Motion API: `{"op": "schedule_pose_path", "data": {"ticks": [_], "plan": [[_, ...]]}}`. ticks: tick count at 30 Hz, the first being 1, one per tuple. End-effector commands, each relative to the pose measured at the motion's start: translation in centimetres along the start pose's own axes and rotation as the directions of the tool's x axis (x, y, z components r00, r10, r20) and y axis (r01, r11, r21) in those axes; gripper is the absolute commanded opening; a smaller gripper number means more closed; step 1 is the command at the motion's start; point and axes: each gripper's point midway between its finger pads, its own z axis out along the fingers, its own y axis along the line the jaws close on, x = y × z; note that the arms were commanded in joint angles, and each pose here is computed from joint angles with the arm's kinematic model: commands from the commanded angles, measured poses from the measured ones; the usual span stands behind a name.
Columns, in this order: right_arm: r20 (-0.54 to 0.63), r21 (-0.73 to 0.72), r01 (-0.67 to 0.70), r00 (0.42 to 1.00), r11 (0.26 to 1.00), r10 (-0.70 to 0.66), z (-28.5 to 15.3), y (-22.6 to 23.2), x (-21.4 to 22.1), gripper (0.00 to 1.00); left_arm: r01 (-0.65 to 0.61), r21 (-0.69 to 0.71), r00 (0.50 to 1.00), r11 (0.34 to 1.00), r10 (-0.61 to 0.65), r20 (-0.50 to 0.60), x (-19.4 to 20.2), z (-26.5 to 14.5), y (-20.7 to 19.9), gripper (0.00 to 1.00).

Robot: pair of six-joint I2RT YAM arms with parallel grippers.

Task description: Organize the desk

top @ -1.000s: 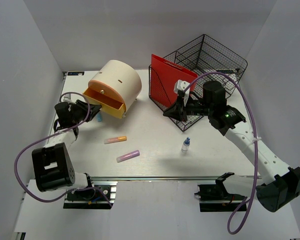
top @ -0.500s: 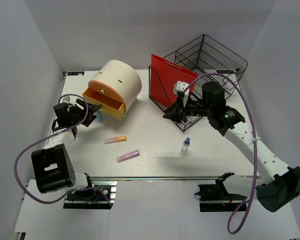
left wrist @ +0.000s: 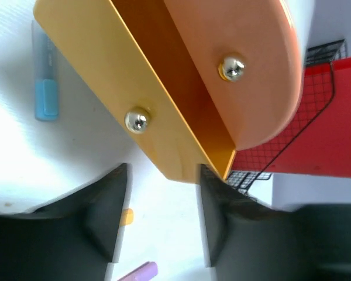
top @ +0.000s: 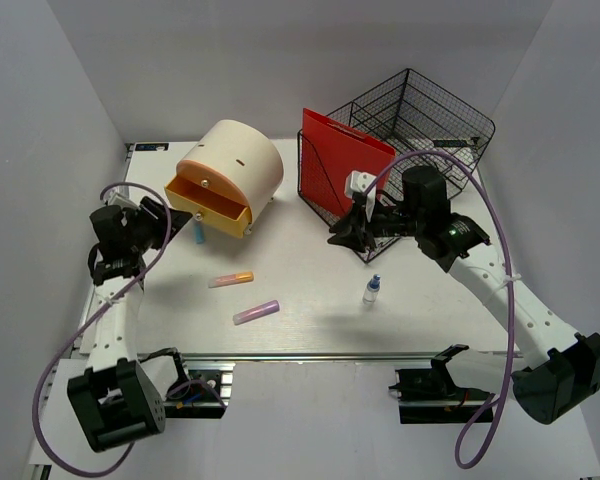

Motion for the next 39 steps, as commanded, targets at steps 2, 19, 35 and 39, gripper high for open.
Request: {"op": "schedule_pose_path", "data": {"ticks": [2, 19, 35, 39], "plan": [[0.003, -0.031, 0.034, 0.999, 0.999, -0.034, -0.7, 1.0, -0.8, 0.28, -0.053, -0.049, 0.999, 0.997, 0.054, 0.009, 0.6, -2.6, -0.1, 0.47], [-0.174, 0.080, 0.015, 0.985, 0.997, -0.001, -5.0, 3.0, 2.3, 0.67, -0.132, 0.058, 0.991, 0.990, 0.134, -0.027, 5.2, -7.4, -2.3, 0.74], [-0.240, 0.146, 0.020, 0.971, 0.989, 0.016, -6.6, 4.1, 6.3, 0.60, -0.163, 0.067, 0.984, 0.984, 0.167, -0.055, 6.5, -7.8, -1.6, 0.76], [-0.233, 0.152, 0.024, 0.972, 0.988, 0.012, -6.6, 4.2, 6.3, 0.59, -0.185, 0.041, 0.979, 0.982, 0.187, -0.075, 6.8, -7.4, -0.7, 0.74]]}}
